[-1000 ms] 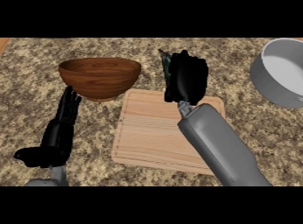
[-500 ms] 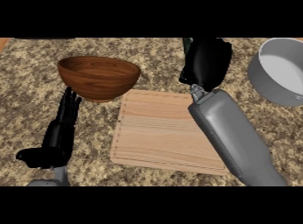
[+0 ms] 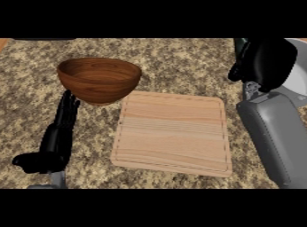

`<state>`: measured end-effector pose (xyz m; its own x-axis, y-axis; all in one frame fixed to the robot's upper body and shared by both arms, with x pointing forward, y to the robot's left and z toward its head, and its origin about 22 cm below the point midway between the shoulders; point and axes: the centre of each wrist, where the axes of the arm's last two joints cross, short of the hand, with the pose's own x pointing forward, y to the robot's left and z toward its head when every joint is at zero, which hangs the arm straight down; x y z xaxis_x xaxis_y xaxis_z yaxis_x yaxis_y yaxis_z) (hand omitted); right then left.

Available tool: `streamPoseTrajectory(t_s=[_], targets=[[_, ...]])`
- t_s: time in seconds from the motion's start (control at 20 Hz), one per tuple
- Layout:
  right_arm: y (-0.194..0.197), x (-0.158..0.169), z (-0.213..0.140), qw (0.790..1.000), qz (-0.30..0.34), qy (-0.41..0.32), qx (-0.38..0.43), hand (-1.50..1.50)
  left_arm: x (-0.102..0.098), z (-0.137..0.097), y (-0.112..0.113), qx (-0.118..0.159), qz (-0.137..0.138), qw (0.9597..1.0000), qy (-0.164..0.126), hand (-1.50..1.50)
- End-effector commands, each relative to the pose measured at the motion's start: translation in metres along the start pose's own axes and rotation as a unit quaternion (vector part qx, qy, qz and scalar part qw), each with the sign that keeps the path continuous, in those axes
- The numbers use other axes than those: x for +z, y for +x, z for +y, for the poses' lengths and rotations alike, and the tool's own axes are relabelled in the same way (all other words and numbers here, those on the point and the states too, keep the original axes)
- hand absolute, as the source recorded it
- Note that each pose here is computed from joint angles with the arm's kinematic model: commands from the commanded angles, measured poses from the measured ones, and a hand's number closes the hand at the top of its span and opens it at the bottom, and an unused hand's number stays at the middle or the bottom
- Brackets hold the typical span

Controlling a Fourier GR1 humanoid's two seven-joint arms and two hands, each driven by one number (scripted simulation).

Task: Pick the eggplant from the cutting board and place it in the pot

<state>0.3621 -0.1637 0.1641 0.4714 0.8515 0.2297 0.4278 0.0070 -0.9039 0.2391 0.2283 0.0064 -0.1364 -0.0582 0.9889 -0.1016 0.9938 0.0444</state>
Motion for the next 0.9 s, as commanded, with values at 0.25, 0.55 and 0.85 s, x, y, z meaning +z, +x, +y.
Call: streamPoseTrajectory(t_s=[0.25,0.55,0.85], targets=[[-0.087,-0.046,0.000,0.999,0.036,0.004,0.026,1.50,-0.002,0.005,-0.002,-0.002,0.004,1.0000,-0.006,0.00],[-0.141,-0.071,0.030,0.997,0.047,0.061,-0.009,1.50,0.002,-0.012,-0.025,0.005,0.003,1.0000,-0.003,0.00],[-0.182,-0.075,0.069,0.989,0.078,0.123,0.007,1.50,-0.006,0.006,-0.008,0.001,-0.008,0.9999,-0.008,0.00]])
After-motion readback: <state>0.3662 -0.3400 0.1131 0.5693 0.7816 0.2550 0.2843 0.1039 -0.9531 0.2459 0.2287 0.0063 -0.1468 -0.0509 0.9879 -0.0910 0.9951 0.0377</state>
